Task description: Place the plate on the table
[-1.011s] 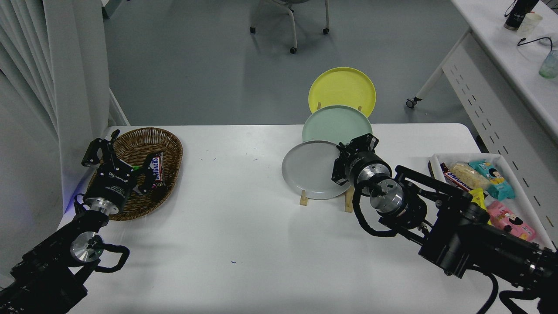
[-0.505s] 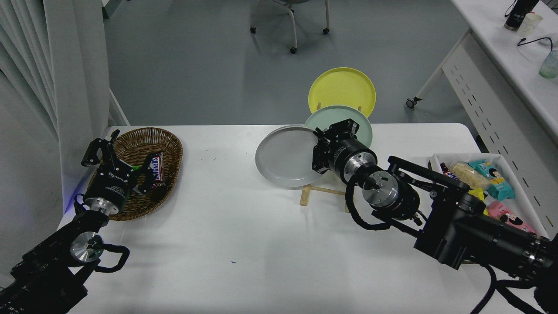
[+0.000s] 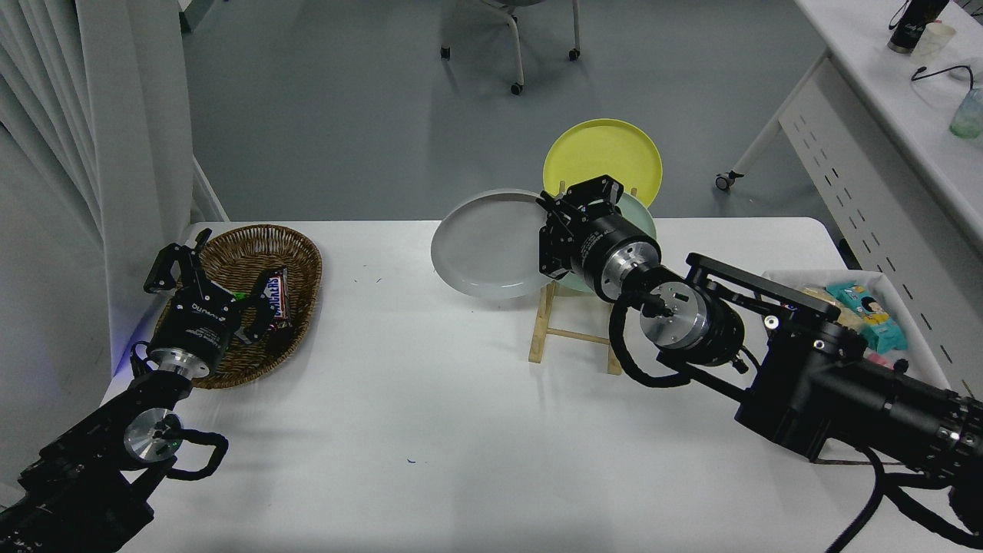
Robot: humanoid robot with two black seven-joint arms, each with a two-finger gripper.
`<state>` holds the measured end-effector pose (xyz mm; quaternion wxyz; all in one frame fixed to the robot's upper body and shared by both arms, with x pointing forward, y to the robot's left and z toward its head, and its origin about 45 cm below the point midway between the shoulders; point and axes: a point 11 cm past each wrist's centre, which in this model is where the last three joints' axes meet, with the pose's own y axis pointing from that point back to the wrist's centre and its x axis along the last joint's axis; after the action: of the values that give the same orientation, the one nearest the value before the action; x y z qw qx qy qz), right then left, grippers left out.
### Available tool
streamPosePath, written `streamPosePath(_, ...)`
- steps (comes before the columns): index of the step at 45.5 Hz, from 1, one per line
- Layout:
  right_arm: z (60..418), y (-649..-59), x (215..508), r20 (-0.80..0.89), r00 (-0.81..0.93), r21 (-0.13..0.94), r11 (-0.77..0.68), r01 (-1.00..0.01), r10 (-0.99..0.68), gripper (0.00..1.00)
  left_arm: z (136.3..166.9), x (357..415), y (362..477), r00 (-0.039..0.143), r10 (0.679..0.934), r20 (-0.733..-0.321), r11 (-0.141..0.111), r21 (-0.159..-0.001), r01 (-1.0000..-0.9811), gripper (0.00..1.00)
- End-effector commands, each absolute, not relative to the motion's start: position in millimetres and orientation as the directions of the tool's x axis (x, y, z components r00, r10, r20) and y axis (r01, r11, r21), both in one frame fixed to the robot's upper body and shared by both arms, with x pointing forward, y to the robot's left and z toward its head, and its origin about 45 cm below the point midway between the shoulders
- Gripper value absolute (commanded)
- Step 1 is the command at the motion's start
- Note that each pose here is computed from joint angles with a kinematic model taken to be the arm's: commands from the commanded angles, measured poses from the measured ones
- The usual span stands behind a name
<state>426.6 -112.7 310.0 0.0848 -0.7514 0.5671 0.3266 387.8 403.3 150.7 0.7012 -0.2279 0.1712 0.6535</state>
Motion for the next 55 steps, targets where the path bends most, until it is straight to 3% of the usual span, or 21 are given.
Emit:
streamPosePath(1, 347, -115, 433, -0.578, 0.201, 0.215, -0.384, -0.898, -0.791, 0.0, 151.0, 388.0, 403.0, 0.089, 0.838, -0.538, 0.043, -0.097, -0.9944, 0.98)
streamPosePath(19, 384, -118, 441, -0.561, 0.215, 0.177, -0.37, -0.912, -0.799, 0.0, 150.8, 387.9, 403.4, 0.087, 0.839, -0.538, 0.042, -0.096, -0.9945, 0.98)
streamPosePath(42, 357, -81, 427, -0.651, 0.182, 0.272, -0.451, -0.85, -0.737, 0.0, 151.1, 387.8, 404.1, 0.087, 0.839, -0.537, 0.041, -0.096, -0.9945, 0.98)
streamPosePath(55, 358, -72, 426, -0.758, 0.062, 0.362, -0.499, -0.788, -0.649, 0.0, 150.8, 387.9, 403.4, 0.087, 0.839, -0.538, 0.042, -0.096, -0.9945, 0.98)
